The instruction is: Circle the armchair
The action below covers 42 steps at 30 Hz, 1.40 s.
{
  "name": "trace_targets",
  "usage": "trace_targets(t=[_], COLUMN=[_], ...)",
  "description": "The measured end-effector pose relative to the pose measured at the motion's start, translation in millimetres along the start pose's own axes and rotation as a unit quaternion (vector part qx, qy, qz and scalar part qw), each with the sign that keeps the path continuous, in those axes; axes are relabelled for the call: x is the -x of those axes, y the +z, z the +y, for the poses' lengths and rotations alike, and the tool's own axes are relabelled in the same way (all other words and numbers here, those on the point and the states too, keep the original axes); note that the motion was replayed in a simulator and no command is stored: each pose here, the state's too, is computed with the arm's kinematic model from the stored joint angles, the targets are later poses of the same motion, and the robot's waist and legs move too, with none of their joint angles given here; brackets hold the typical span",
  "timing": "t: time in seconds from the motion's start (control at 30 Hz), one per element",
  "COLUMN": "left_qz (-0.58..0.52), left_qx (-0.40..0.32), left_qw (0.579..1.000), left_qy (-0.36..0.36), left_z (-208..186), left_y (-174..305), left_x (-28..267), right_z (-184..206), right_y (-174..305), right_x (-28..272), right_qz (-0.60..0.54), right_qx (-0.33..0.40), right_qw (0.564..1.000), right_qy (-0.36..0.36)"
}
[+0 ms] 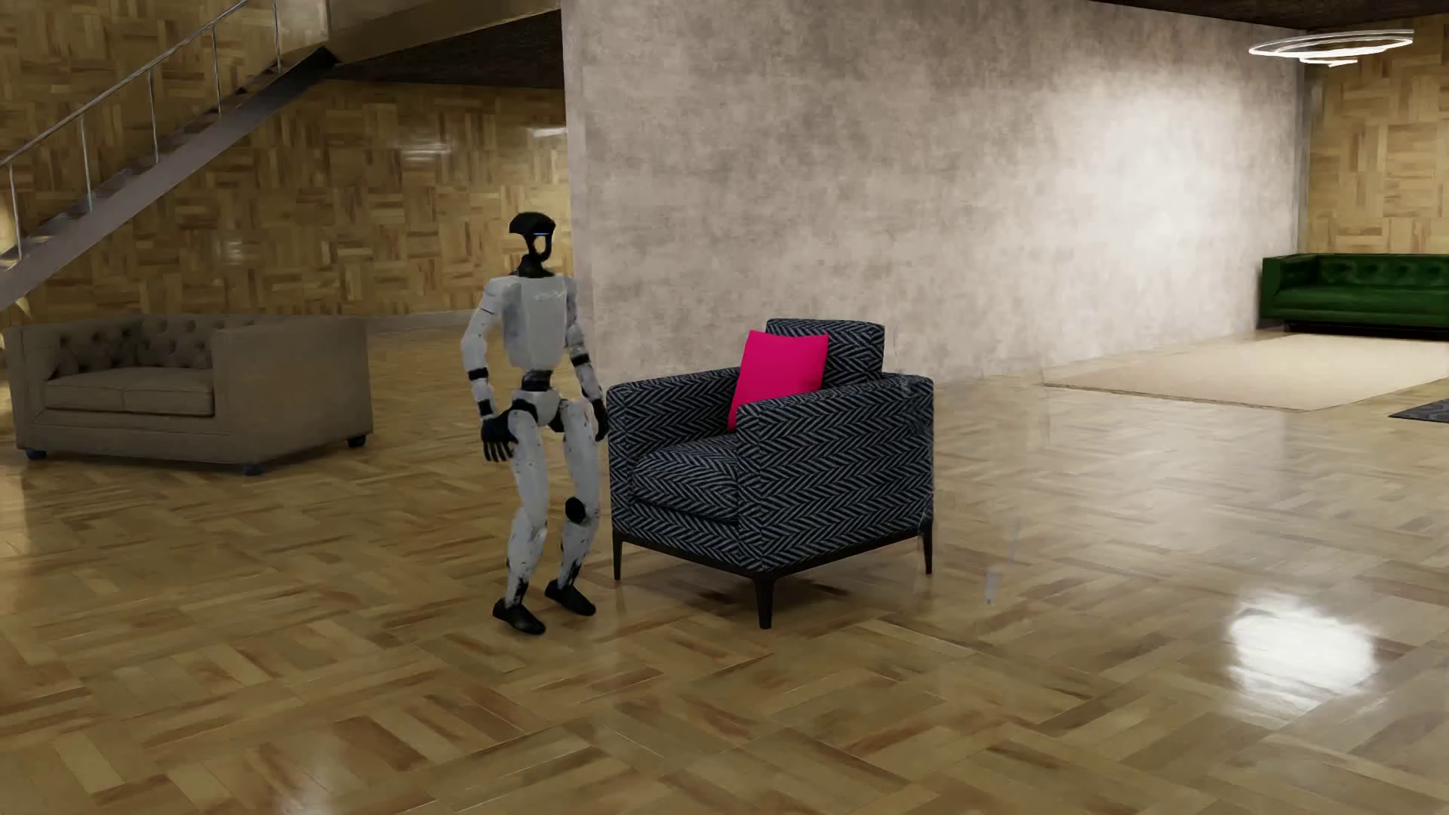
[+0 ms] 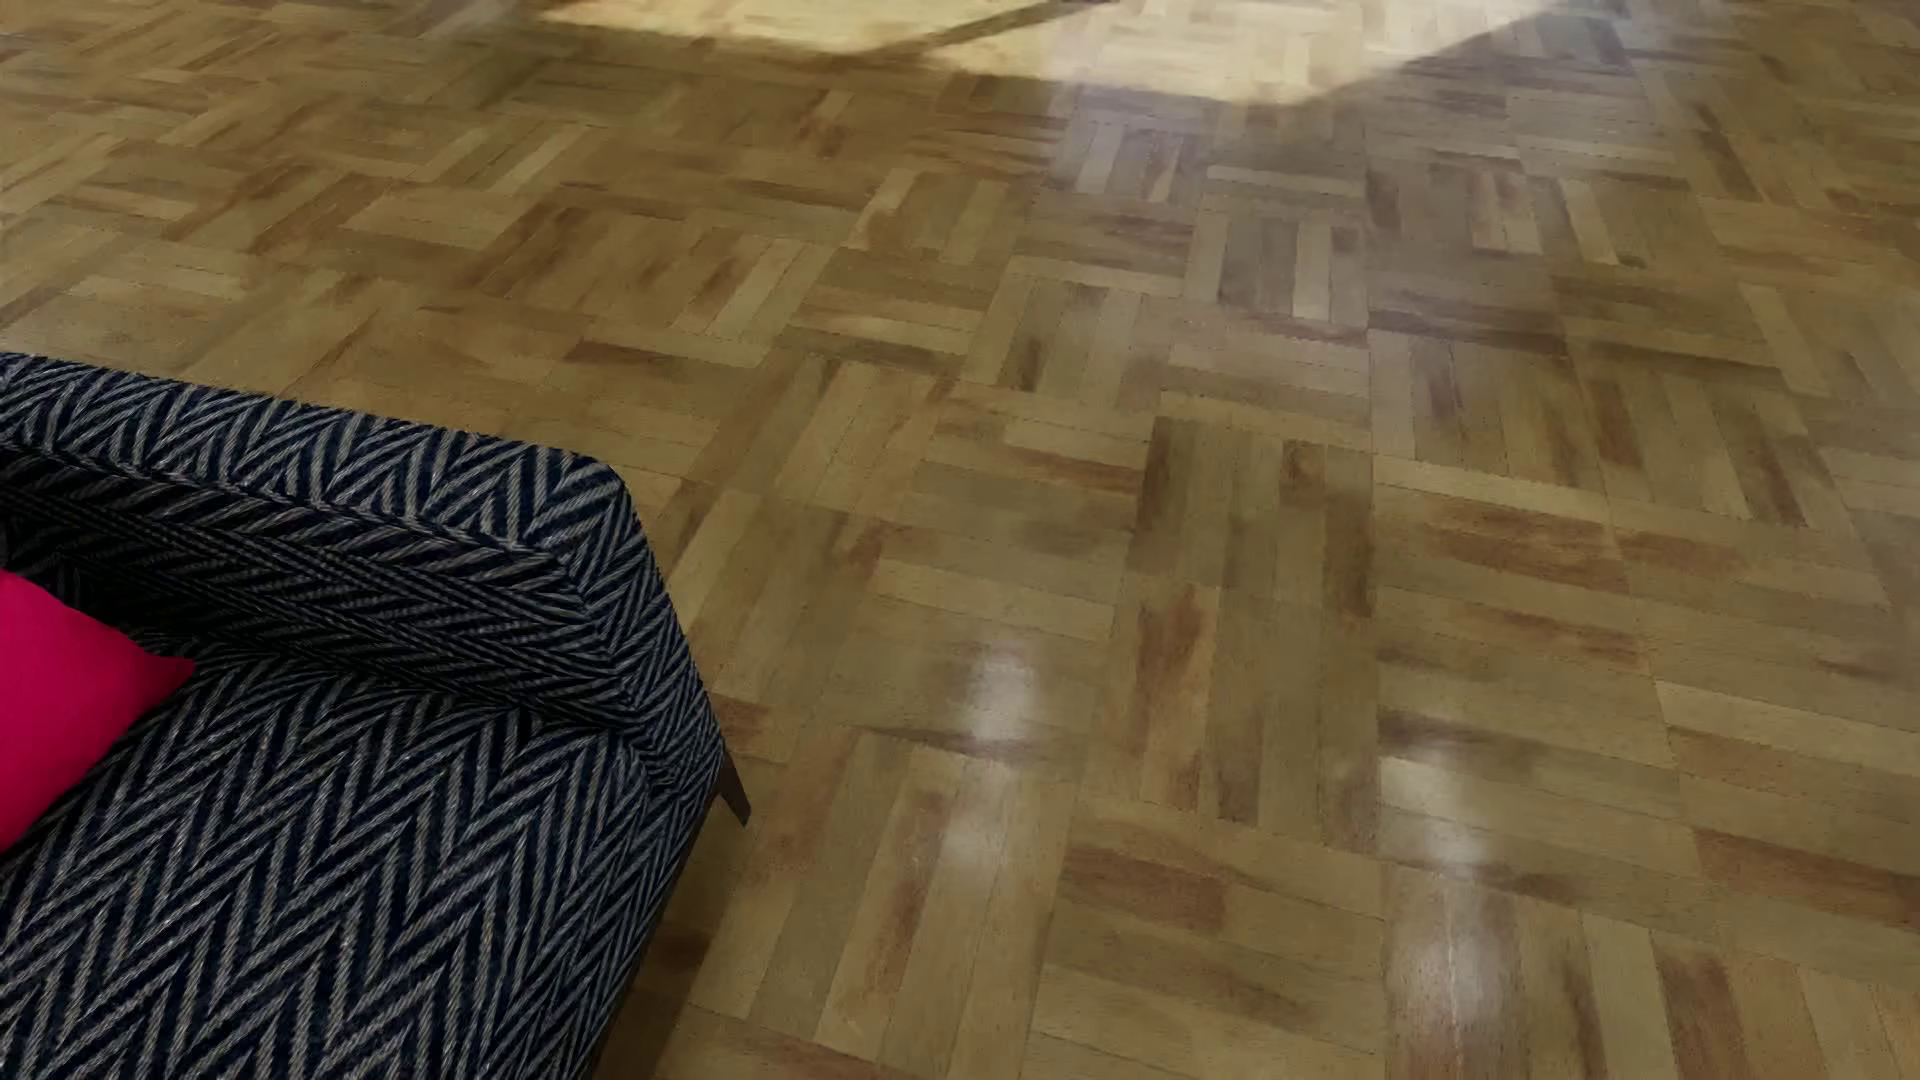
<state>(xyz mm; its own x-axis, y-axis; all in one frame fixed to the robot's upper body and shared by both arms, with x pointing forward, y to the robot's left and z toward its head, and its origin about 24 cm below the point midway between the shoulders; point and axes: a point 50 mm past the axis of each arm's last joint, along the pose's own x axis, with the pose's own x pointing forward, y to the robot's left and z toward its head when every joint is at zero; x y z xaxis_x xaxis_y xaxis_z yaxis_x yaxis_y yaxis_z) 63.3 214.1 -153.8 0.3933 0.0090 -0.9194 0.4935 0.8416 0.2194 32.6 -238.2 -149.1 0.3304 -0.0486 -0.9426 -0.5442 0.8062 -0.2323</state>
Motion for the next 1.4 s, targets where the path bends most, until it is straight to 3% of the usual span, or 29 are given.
trace_targets(t=[0.17,0.4,1.0,1.4], left_qz=[0.022,0.027,-0.017,0.079], left_qx=[-0.032,-0.033,0.022,-0.003], left_qw=[0.999,0.999,0.999,0.997], left_qy=[-0.036,-0.014,0.038,-0.012], left_z=[-21,-3,24,-9], left_y=[-11,-11,9,-48], left_x=[1,0,0,13], right_z=[-11,14,23,11], right_y=[20,54,-5,28], right_x=[-6,-6,0,-8], right_qz=[-0.026,-0.092,0.012,-0.037], right_qx=[-0.019,-0.011,0.011,0.025], right_qw=[0.999,0.996,0.999,0.999], right_qy=[-0.019,0.015,0.033,0.022])
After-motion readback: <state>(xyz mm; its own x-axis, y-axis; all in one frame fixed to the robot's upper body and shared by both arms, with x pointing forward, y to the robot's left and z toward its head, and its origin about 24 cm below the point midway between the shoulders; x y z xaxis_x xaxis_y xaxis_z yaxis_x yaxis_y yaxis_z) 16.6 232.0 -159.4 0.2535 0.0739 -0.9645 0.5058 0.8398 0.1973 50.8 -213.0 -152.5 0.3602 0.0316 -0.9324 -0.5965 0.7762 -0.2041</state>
